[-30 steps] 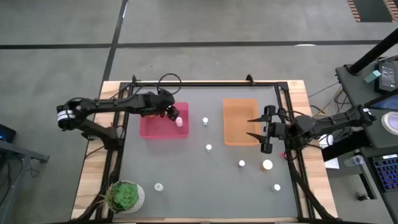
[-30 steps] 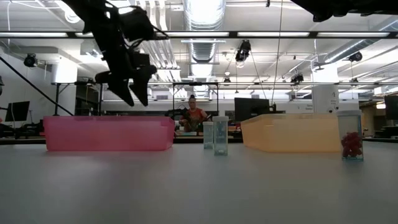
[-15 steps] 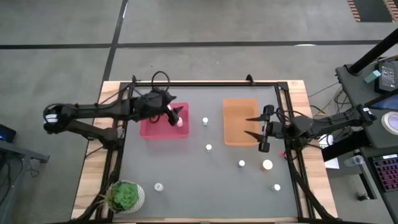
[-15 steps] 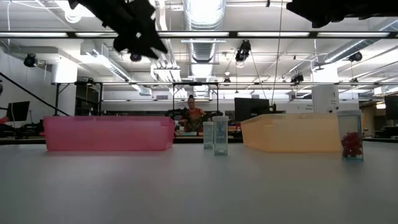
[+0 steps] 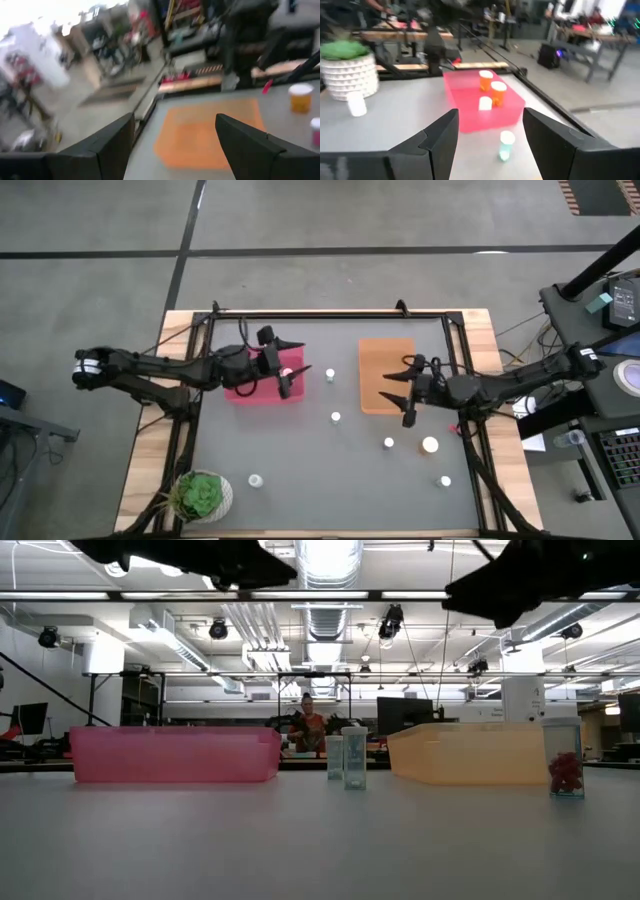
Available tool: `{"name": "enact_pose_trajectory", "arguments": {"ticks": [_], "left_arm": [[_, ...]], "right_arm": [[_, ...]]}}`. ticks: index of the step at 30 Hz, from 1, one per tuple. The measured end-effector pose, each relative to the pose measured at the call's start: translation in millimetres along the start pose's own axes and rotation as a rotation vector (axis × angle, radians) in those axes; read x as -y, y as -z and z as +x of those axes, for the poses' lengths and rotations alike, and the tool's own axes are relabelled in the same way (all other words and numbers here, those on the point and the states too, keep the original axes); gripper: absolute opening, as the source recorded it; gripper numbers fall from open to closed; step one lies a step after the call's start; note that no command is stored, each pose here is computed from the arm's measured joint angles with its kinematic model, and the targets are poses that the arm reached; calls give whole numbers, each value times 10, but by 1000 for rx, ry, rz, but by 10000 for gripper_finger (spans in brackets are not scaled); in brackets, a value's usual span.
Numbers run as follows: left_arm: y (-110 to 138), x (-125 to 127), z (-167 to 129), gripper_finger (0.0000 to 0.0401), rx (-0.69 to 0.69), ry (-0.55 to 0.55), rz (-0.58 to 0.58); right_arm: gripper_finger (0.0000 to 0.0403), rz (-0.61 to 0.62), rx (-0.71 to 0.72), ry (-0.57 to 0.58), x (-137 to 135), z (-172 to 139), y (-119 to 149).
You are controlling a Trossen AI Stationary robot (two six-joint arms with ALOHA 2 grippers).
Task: Pick and place medicine bottles into bin by pill shape (circle, oval)
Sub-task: Put the top blue pill into the orange bin
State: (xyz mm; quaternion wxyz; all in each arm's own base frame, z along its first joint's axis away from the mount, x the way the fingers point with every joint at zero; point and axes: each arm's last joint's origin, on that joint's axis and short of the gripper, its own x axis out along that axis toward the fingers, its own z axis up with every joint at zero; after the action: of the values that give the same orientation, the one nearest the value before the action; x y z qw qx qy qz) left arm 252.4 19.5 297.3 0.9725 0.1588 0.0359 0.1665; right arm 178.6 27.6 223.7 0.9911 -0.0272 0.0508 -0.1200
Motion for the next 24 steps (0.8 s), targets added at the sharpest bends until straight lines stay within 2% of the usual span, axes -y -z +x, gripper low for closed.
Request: {"name": "enact_pose_trajectory", "arguments": {"ticks": [4,12,17,24], "left_arm": [[-63,-16,-42,262,91,25,29],[86,40,-56,262,74,70,22],[67,13,-119,262,136,52,33],[17,-22,-178,262,155,45,20]], "right_arm": [[215,59,-30,46,-2,72,19],[215,65,-42,74,-47,311,-185],[215,32,-134,104,-66,525,-332],[214,-17,-283,151,-71,873,-519]]}}
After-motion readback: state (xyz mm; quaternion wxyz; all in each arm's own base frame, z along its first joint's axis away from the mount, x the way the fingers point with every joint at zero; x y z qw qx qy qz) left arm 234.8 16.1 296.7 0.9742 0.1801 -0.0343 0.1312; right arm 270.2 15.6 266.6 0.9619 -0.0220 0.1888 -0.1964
